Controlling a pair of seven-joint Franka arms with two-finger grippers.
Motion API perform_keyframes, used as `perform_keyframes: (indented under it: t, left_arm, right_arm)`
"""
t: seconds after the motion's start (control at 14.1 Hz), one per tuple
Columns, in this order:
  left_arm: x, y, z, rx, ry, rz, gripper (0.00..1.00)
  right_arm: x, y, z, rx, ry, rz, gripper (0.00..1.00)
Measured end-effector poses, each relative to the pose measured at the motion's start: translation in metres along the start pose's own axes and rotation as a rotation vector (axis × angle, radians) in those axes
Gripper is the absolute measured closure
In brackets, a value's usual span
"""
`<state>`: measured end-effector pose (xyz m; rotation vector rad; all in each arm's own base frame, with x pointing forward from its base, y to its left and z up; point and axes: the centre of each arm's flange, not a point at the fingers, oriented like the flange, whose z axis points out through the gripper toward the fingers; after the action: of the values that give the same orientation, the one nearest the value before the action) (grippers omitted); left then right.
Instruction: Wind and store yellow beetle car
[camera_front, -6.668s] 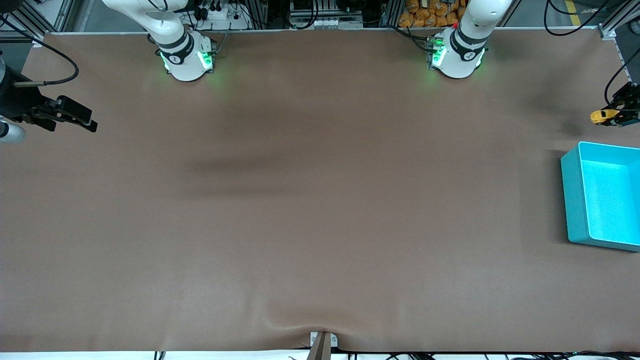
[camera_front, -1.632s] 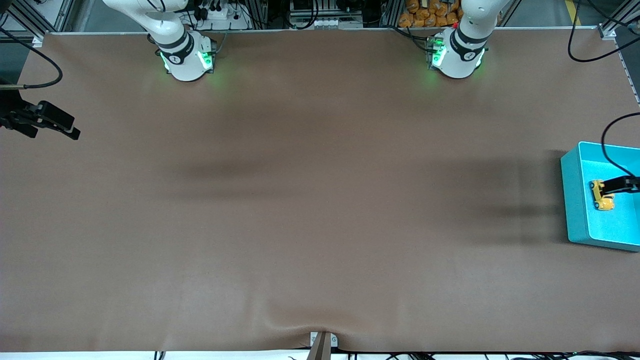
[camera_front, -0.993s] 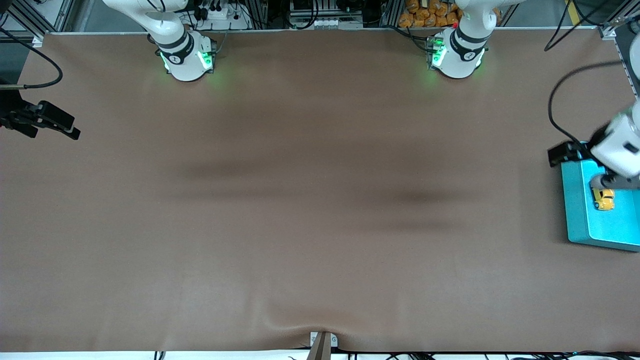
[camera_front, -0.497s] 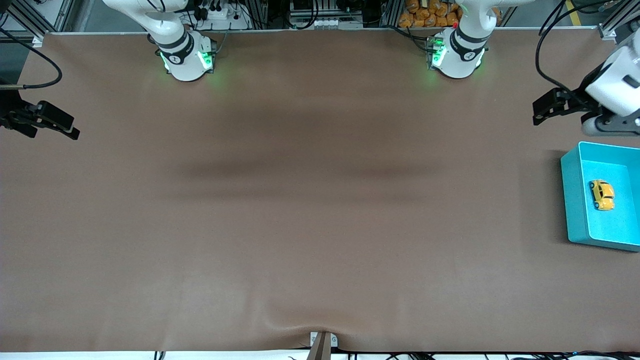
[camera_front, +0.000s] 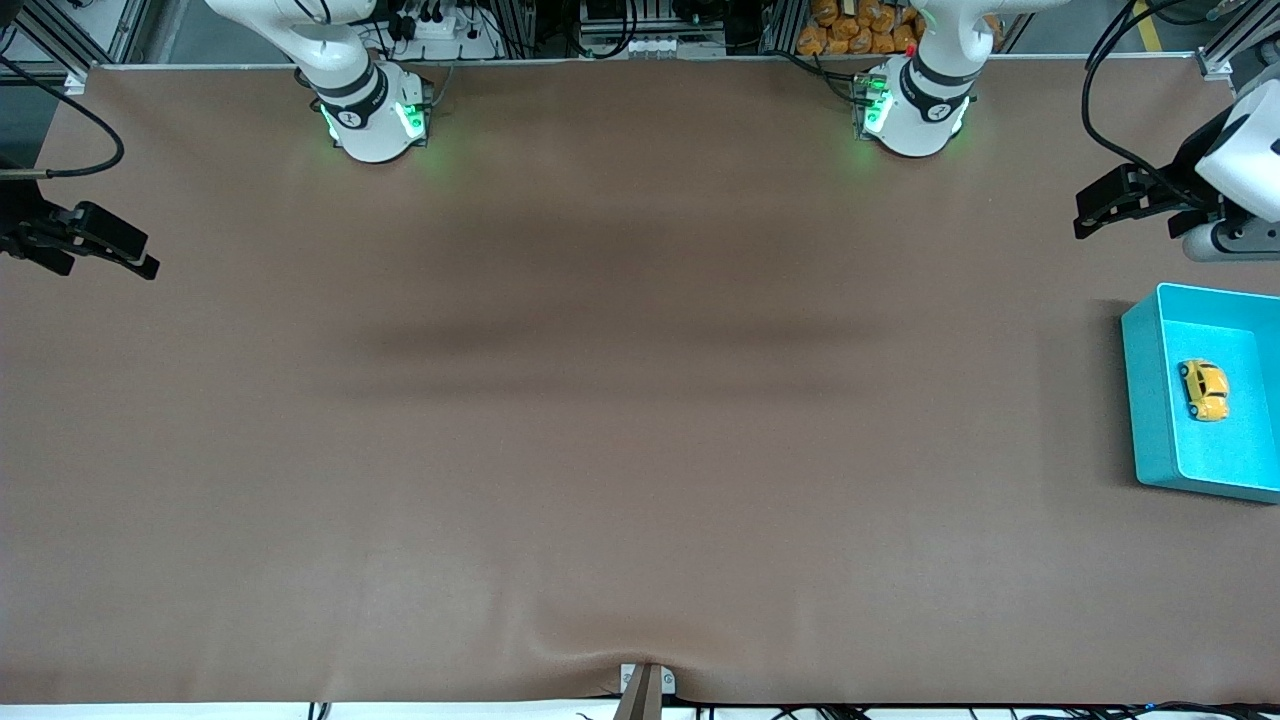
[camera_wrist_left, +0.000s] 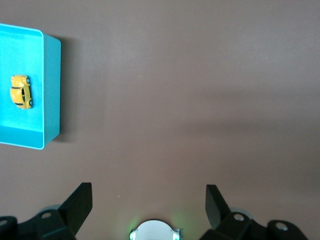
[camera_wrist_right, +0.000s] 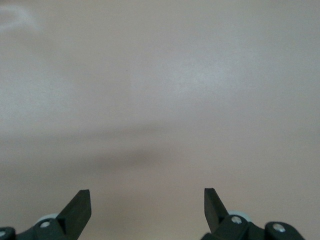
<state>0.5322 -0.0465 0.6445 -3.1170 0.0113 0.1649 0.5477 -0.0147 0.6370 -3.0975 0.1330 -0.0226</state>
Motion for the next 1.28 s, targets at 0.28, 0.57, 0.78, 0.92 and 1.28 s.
perform_keyframes:
  t: [0.28, 0.57, 0.78, 0.92, 1.28]
  left_arm:
    - [-0.003, -0.001, 0.0, 0.001, -0.015, -0.002, 0.0]
    - [-0.008, 0.004, -0.006, 0.003, -0.002, 0.008, 0.0]
    - [-0.011, -0.001, -0.014, 0.001, 0.014, 0.024, 0.0]
    - [-0.013, -0.004, -0.022, 0.0, 0.032, 0.046, 0.0]
    - [-0.013, -0.005, -0.025, 0.0, 0.039, 0.049, 0.0]
  right_arm:
    - [0.0, 0.0, 0.0, 0.0, 0.0, 0.0, 0.0]
    - [0.0, 0.001, 0.0, -0.001, -0.001, 0.001, 0.0]
    - [0.0, 0.001, 0.0, -0.001, -0.001, 0.001, 0.0]
    - [0.0, 0.001, 0.0, -0.001, -0.001, 0.001, 0.0]
    - [0.0, 0.0, 0.0, -0.006, -0.001, 0.0, 0.0]
